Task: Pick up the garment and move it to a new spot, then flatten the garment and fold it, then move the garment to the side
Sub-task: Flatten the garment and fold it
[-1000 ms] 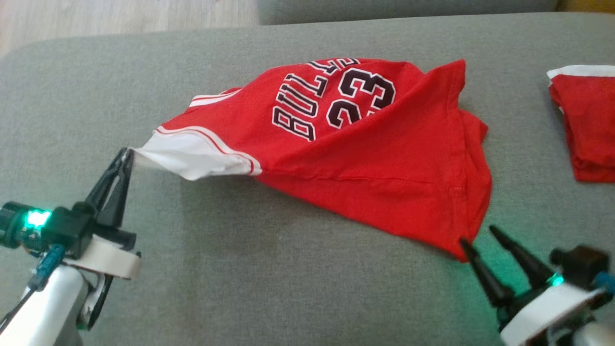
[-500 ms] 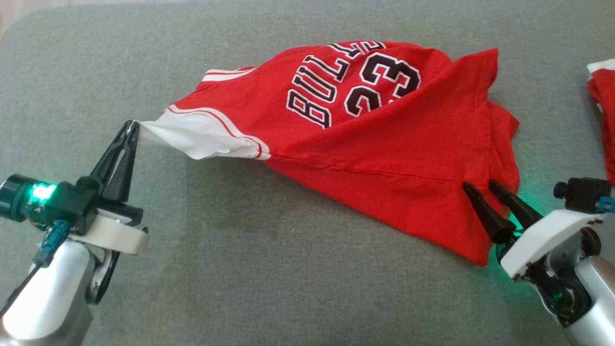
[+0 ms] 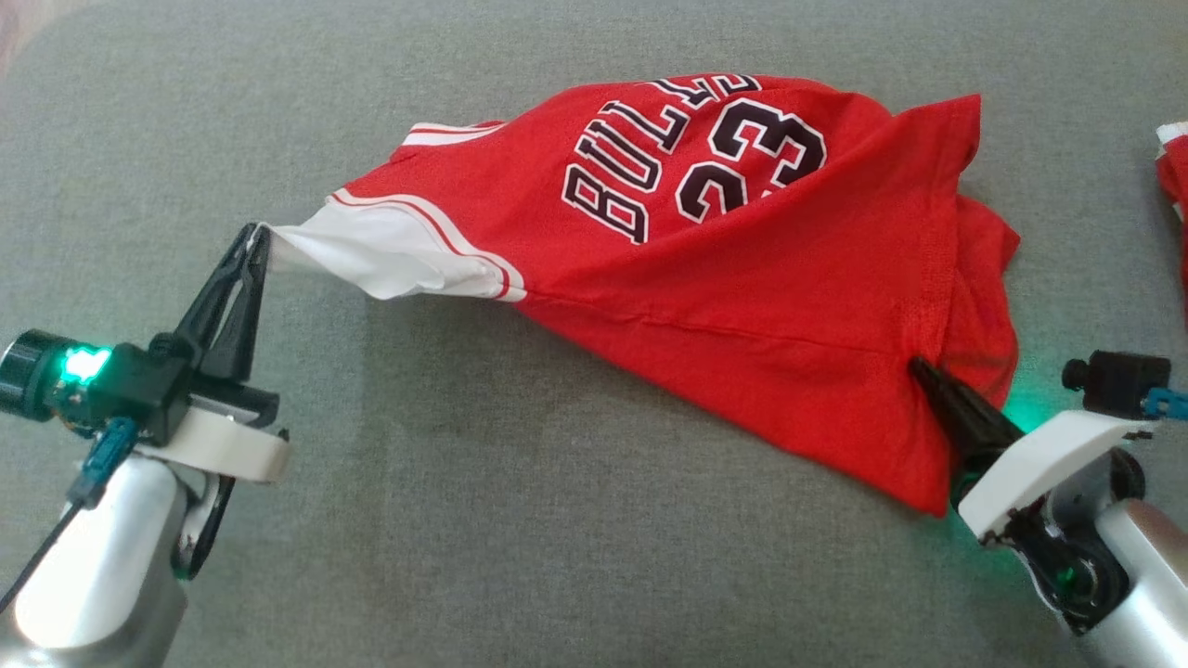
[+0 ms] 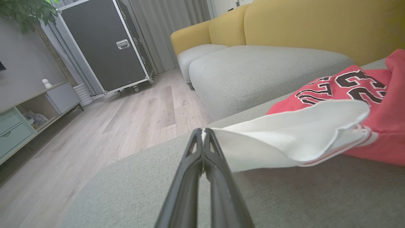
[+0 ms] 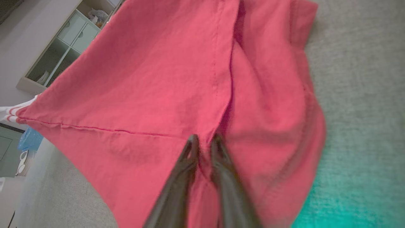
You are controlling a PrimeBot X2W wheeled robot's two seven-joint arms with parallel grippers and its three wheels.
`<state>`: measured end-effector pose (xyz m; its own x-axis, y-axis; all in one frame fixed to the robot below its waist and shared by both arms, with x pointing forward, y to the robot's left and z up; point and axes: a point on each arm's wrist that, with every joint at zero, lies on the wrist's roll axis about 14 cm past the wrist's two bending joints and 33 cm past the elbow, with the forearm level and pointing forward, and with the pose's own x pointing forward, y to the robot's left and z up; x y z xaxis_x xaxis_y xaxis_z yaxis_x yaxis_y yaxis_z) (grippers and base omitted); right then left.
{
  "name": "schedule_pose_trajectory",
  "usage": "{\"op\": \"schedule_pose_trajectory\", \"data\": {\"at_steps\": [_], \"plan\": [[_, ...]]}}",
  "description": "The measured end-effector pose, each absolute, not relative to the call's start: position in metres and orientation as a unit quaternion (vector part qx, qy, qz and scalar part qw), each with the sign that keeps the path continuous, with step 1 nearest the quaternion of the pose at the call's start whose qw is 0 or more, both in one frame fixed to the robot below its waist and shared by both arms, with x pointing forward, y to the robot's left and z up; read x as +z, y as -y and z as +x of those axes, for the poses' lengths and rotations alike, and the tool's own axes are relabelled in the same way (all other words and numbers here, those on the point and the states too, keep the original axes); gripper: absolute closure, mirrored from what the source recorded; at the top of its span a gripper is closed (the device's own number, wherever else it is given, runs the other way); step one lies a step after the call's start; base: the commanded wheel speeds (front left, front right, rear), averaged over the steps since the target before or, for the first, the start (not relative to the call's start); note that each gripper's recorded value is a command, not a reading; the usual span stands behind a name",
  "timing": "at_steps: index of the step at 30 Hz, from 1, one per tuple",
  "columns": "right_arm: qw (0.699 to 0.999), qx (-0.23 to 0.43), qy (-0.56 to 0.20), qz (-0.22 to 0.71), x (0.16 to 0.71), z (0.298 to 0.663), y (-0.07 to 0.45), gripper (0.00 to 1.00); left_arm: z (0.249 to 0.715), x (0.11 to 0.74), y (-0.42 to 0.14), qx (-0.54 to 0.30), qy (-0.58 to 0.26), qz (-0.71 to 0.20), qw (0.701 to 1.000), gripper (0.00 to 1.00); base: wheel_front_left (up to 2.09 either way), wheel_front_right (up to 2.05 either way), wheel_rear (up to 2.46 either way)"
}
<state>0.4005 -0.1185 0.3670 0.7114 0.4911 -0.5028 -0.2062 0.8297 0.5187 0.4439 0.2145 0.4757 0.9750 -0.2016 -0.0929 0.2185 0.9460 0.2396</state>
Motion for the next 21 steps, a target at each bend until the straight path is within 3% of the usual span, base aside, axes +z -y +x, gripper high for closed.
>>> {"op": "schedule_pose_trajectory", "data": {"at_steps": [5,10,21], "plan": [[0.906,0.189,-0.309,0.221,0.374,0.401,0.123,1.00,0.444,0.479,-0.214,-0.108,-0.030,0.127,0.986,1.00,0.00,0.00,0.00],[0.931,0.185,-0.229,0.216,0.415,0.415,0.140,1.00,0.444,0.504,-0.212,-0.108,0.004,0.134,0.985,1.00,0.00,0.00,0.00],[0.977,0.182,0.012,0.112,0.605,0.433,0.216,1.00,0.439,0.617,-0.180,-0.177,0.135,0.200,0.954,1.00,0.00,0.00,0.00]]}}
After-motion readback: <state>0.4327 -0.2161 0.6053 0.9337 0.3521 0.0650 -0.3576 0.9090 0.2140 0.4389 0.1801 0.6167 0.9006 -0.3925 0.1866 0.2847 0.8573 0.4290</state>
